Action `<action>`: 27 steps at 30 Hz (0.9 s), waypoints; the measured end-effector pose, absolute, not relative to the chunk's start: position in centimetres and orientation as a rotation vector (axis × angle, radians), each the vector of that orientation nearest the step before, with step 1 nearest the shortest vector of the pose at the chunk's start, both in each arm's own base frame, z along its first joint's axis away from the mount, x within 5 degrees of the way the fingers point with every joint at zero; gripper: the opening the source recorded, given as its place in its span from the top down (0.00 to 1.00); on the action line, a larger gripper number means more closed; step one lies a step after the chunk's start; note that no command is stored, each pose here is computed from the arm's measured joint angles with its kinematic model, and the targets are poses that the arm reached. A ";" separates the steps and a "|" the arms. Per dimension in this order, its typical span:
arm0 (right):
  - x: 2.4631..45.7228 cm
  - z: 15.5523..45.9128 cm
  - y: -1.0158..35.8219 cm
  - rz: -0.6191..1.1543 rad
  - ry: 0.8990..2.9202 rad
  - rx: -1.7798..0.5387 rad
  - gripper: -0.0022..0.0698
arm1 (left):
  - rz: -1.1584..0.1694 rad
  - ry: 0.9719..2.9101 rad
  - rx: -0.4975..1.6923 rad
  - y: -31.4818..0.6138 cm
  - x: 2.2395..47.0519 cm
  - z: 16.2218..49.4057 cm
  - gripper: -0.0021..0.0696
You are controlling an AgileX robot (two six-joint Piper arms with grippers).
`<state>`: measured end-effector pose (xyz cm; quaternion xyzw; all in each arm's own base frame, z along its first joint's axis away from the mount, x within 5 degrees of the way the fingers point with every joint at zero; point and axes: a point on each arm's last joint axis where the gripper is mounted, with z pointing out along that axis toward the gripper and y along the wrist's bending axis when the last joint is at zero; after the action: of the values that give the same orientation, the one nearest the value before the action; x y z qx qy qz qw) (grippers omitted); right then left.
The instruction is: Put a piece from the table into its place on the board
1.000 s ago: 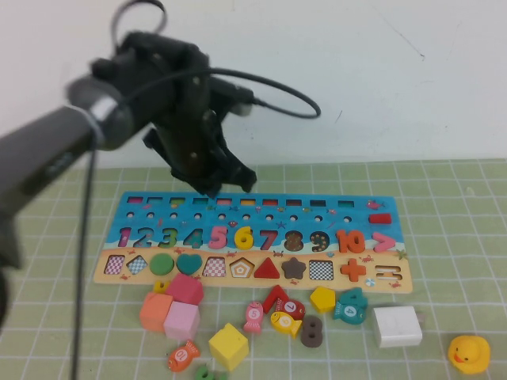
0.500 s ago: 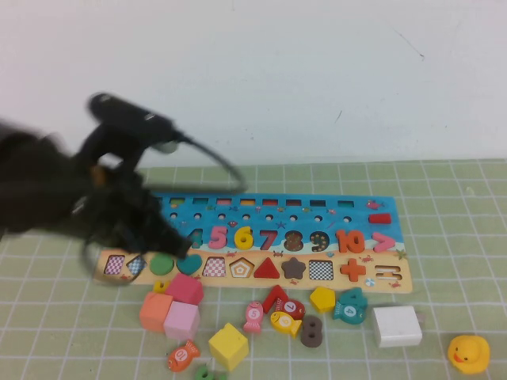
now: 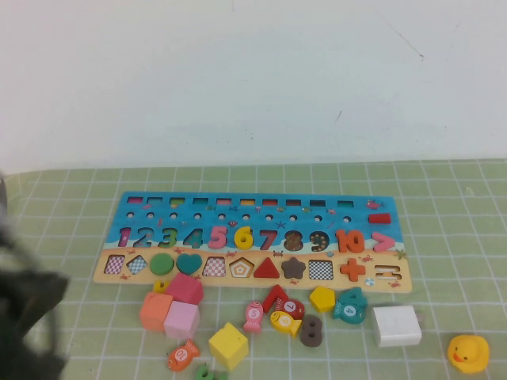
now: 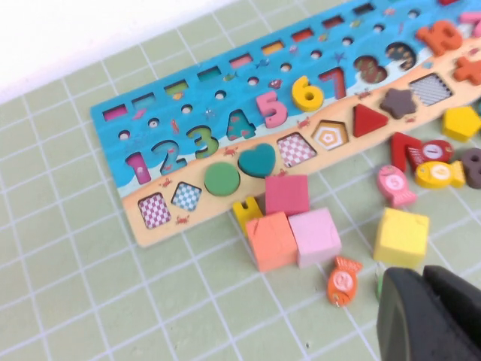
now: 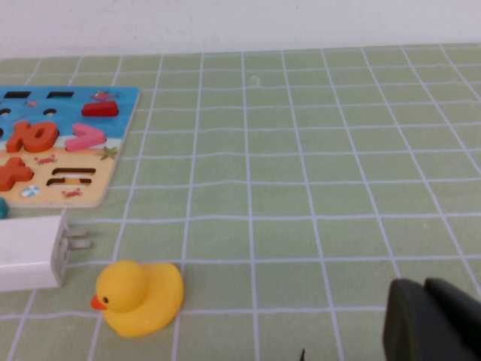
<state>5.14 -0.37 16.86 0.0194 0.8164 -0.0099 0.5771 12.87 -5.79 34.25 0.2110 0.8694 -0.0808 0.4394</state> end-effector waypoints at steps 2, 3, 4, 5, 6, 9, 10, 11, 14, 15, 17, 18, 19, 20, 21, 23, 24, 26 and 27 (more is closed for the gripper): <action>5.1 16.9 -0.4 -0.023 1.911 0.046 0.97 | -0.207 2.124 0.515 -4.8 10.7 34.5 0.97; 5.1 16.9 -0.4 -0.023 1.911 0.046 0.97 | -0.208 2.116 0.513 -4.5 9.9 34.4 0.97; 5.1 16.9 -0.4 -0.023 1.911 0.046 0.97 | -0.209 2.110 0.511 -4.1 9.2 34.3 0.97; 5.1 16.9 -0.4 -0.023 1.911 0.046 0.97 | -0.211 2.101 0.509 -3.7 8.2 34.2 0.97; 5.1 16.9 -0.4 -0.023 1.911 0.046 0.97 | -0.215 2.090 0.502 -3.3 7.3 34.0 0.97; 5.1 16.9 -0.4 -0.023 1.911 0.046 0.97 | -0.243 2.053 0.467 -2.2 4.9 33.5 0.97; 5.1 16.9 -0.4 -0.023 1.911 0.046 0.97 | -0.247 2.046 0.460 -2.0 4.4 33.2 0.97; 5.1 16.9 -0.4 -0.023 1.911 0.046 0.97 | -0.253 2.032 0.452 -1.7 3.7 32.9 0.97; 5.1 16.9 -0.4 -0.023 1.911 0.046 0.97 | -0.279 2.005 0.421 -1.1 2.3 32.1 0.97; 5.1 16.9 -0.4 -0.023 1.911 0.046 0.97 | -0.292 1.999 0.411 -1.0 1.9 31.8 0.97; 5.1 16.9 -0.4 -0.023 1.911 0.046 0.97 | -0.314 1.996 0.402 -0.7 1.2 31.3 0.97; 5.1 16.9 -0.4 -0.023 1.911 0.046 0.97 | -0.322 2.000 0.400 -0.7 0.9 31.1 0.97; 5.1 16.9 -0.4 -0.023 1.911 0.046 0.97 | -0.323 2.008 0.403 -0.5 0.6 30.9 0.97; 5.1 16.9 -0.4 -0.023 1.911 0.046 0.97 | -0.325 2.014 0.404 -0.5 0.4 30.8 0.97; 5.1 16.9 -0.4 -0.023 1.911 0.046 0.97 | -0.323 2.027 0.407 -0.4 0.3 30.7 0.97; 5.1 16.9 -0.4 -0.023 1.911 0.046 0.97 | -0.314 2.053 0.413 -0.3 0.2 30.4 0.97; 5.1 16.9 -0.4 -0.023 1.911 0.046 0.97 | -0.307 2.066 0.416 -0.3 0.1 30.3 0.97; 5.1 16.9 -0.4 -0.023 1.911 0.046 0.97 | -0.301 2.080 0.417 -0.2 0.1 30.2 0.97; 5.1 16.9 -0.4 -0.023 1.911 0.046 0.97 | -0.300 2.084 0.418 -0.2 0.1 30.2 0.97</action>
<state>5.14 -0.37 16.86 0.0194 0.8164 -0.0099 0.5771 0.06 -0.24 30.16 0.1710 0.8532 -0.1228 0.4771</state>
